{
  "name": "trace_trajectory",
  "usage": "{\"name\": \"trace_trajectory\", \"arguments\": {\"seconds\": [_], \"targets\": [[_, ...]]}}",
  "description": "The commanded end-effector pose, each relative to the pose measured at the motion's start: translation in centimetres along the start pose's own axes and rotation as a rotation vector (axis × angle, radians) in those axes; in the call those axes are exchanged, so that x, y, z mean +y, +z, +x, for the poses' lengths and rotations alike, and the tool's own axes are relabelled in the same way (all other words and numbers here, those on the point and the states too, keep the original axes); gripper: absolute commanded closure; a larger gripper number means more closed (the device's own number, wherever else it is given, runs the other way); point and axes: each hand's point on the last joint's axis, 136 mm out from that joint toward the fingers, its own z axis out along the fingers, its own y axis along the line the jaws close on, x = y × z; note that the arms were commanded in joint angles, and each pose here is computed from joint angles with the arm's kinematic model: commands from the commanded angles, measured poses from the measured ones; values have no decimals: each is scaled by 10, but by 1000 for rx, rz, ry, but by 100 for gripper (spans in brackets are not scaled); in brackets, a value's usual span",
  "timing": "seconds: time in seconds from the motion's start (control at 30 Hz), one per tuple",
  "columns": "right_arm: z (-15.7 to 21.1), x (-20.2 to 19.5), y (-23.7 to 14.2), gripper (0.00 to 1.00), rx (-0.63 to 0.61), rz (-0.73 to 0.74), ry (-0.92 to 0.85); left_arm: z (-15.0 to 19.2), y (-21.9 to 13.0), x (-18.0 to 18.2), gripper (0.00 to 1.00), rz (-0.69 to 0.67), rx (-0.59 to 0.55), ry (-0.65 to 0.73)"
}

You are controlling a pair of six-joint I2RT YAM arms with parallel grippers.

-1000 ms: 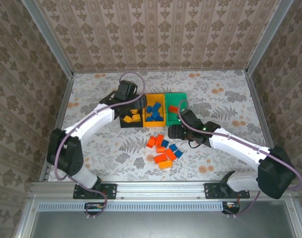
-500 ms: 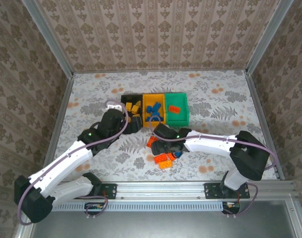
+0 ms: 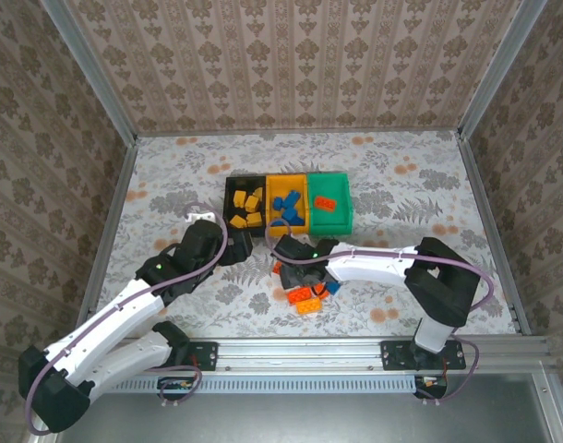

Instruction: Sort the legos into containers by color

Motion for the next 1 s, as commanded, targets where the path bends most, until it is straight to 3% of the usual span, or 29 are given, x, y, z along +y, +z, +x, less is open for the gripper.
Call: {"name": "trace_trajectory", "arguments": {"seconds": [0.0, 0.43, 0.63, 0.97], "targets": [[7, -9, 2, 34, 21, 82, -4, 4, -1, 7, 0, -27, 2, -8], [2, -6, 8, 46, 10, 110, -16, 11, 6, 8, 0, -25, 17, -13], [1, -5, 6, 56, 2, 101, -17, 10, 4, 9, 0, -13, 1, -22], [-34, -2, -51, 62, -153, 4, -10, 14, 7, 7, 0, 8, 8, -22]]}}
